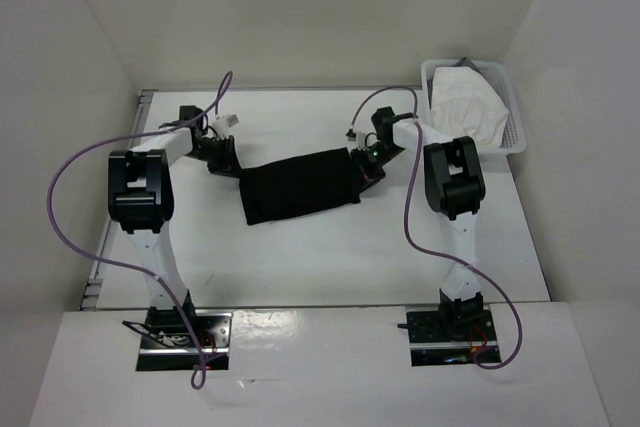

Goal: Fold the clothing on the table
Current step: Fold the skirt

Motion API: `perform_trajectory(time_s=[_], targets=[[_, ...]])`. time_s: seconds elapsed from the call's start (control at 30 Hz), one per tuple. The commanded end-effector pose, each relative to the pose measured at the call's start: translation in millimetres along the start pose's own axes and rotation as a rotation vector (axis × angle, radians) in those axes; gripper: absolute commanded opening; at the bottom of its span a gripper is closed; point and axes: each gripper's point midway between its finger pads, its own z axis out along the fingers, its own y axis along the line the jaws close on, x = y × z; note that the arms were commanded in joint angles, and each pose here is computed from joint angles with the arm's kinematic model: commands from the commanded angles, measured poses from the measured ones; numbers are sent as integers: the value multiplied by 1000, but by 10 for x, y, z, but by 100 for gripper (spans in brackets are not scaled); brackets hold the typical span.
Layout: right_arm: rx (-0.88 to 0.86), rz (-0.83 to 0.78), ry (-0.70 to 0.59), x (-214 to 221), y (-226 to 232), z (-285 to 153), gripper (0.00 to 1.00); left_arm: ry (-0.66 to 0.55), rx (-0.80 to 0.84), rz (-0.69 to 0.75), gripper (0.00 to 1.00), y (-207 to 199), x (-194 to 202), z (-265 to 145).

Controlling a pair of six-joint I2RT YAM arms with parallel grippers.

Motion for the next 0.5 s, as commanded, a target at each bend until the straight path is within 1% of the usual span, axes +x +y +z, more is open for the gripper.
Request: perform_trajectory(time_s=[0.0, 0.07, 0.1, 0.17, 0.2, 0.23, 0.37, 0.4, 0.47], targets=[[268, -98, -106, -404, -193, -434, 3, 8, -20, 16, 3, 99, -62, 48], [306, -109, -125, -491, -170, -562, 3, 31, -1, 14, 3, 46, -31, 157], [325, -125, -149, -605, -109, -631, 3, 31, -1, 14, 3, 46, -31, 158], [374, -135, -153, -663, -93, -722, 3, 54, 10, 28, 3, -33, 15, 249], [390, -174, -169, -771, 41, -749, 3, 54, 10, 28, 3, -33, 15, 249], [414, -194, -170, -807, 72, -783, 3, 77, 17, 26, 3, -57, 88, 317], [442, -270, -166, -910, 334, -745, 3, 90, 14, 43, 3, -106, 126, 376], [434, -297, -165, -931, 470, -712, 3, 90, 14, 43, 3, -106, 126, 376], [457, -334, -142, -926, 525, -662, 3, 90, 13, 34, 3, -110, 126, 376]])
